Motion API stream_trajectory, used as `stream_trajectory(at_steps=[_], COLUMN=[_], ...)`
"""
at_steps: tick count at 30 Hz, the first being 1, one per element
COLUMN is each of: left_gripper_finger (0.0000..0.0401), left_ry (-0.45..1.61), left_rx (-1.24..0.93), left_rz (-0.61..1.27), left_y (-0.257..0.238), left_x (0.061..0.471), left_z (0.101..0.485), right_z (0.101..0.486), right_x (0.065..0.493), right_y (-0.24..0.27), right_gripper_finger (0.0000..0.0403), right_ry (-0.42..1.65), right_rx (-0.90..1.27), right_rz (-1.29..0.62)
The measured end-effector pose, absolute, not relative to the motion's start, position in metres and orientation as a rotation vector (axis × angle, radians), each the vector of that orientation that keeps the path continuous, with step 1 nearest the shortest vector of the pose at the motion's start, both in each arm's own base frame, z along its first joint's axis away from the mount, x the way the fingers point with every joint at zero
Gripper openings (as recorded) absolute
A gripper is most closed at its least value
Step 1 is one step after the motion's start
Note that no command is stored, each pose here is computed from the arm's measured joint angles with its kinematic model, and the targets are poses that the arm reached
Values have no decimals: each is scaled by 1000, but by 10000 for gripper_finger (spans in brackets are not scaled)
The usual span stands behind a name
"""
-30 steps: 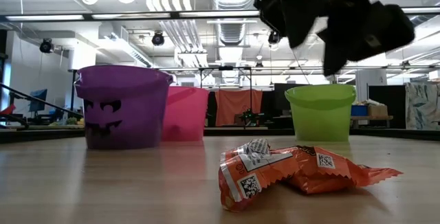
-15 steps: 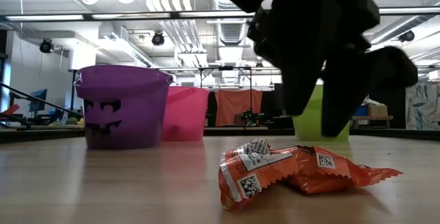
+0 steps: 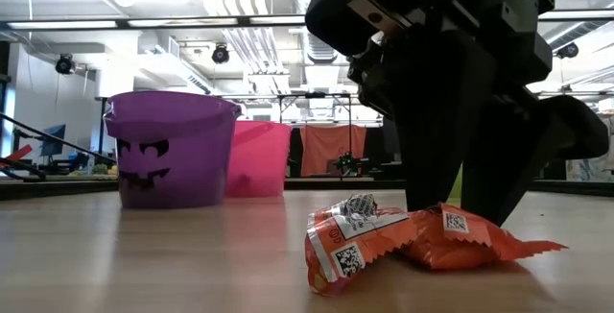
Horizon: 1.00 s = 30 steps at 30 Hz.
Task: Sort candy
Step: Put the orange chocolate into the green bucket
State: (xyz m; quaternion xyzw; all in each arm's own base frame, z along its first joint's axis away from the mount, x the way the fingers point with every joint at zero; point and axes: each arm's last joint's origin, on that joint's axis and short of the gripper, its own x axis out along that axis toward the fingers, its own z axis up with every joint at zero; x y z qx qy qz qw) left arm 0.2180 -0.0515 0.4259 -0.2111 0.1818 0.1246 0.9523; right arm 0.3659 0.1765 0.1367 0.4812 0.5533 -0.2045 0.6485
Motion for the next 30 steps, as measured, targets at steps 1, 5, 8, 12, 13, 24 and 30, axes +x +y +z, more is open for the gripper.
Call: stream_trajectory(at_steps=[1, 5, 8, 12, 13, 24, 30], left_gripper_finger=[109, 109, 109, 109, 109, 109, 109], left_ry=[370, 381, 385, 385, 385, 473, 505], left_rx=[-428, -422, -420, -422, -422, -408, -386], left_rz=[251, 246, 247, 247, 247, 277, 297], left_y=[-52, -54, -54, -54, -54, -61, -66], left_x=[218, 219, 219, 219, 219, 233, 245], left_z=[426, 424, 424, 424, 424, 408, 397], right_z=[136, 137, 138, 138, 138, 152, 196], right_x=[366, 367, 367, 367, 367, 363, 358], right_y=[177, 177, 177, 176, 176, 173, 164], right_gripper_finger=[170, 132, 96, 53, 44, 18, 17], right_ry=[1256, 1248, 1245, 1247, 1247, 1203, 1041], right_rx=[1094, 1081, 1071, 1049, 1041, 960, 932], right_rz=[-464, -451, -440, -425, -420, -389, -364])
